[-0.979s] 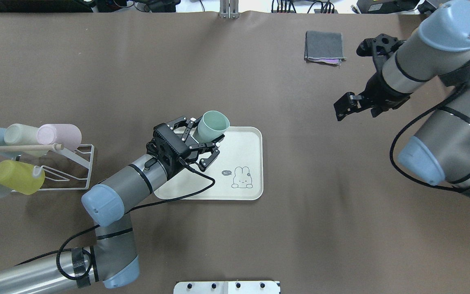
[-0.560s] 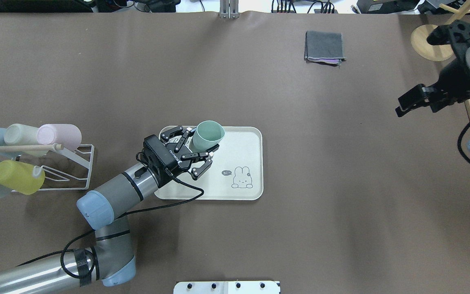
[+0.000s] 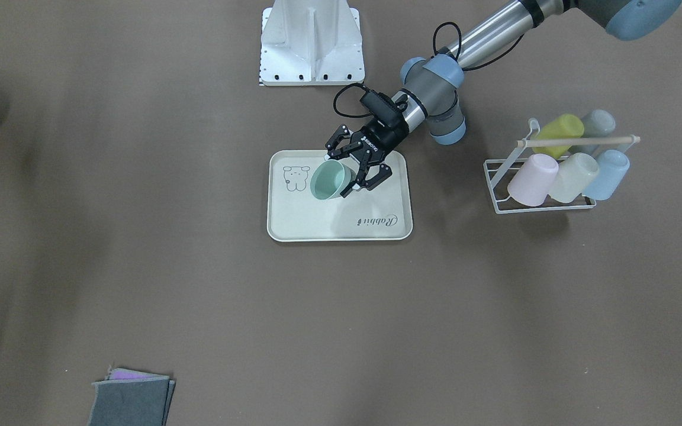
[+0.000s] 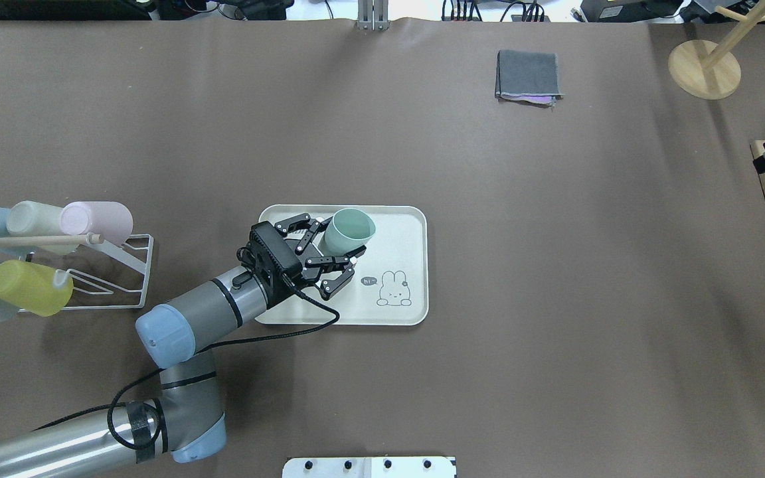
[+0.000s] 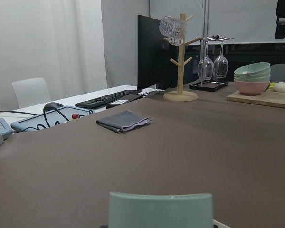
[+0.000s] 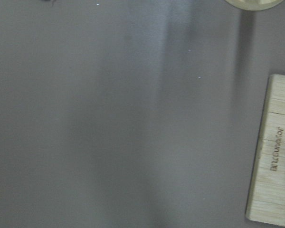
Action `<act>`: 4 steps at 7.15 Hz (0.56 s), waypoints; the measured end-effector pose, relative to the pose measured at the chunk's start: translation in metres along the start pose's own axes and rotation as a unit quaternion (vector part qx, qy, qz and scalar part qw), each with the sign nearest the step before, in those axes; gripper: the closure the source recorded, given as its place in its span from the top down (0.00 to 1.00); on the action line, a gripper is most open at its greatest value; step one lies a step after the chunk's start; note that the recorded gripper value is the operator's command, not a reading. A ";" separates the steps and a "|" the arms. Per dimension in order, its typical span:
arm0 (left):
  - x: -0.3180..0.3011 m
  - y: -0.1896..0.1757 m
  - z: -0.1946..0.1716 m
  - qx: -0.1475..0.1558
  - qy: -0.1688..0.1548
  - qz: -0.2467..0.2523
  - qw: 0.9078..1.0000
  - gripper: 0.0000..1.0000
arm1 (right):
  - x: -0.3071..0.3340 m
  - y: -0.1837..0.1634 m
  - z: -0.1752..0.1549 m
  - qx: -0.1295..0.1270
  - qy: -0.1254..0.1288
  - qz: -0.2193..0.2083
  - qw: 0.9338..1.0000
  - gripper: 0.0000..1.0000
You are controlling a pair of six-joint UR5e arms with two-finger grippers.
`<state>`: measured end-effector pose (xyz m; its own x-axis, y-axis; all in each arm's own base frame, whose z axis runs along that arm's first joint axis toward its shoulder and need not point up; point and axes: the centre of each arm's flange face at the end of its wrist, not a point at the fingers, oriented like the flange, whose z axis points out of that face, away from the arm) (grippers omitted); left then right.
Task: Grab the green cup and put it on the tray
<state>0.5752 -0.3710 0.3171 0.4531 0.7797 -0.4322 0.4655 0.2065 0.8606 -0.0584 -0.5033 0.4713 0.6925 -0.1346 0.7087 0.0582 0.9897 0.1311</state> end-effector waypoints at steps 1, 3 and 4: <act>0.000 0.003 0.003 -0.015 0.003 -0.001 1.000 0.00 | 0.036 -0.003 0.002 -0.001 0.009 0.001 1.000 1.00; 0.003 0.004 0.006 -0.027 0.010 -0.005 1.000 0.02 | 0.091 -0.003 0.011 -0.008 0.022 0.010 1.000 0.99; 0.005 0.002 0.007 -0.028 0.014 -0.008 0.999 0.20 | 0.112 -0.002 0.017 -0.011 0.027 0.020 0.999 0.99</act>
<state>0.5836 -0.3711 0.3152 0.4234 0.7926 -0.4389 0.4296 0.2509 0.8675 0.0066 -0.5215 0.5626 0.7321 -0.0926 0.6748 0.0448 0.9951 0.0879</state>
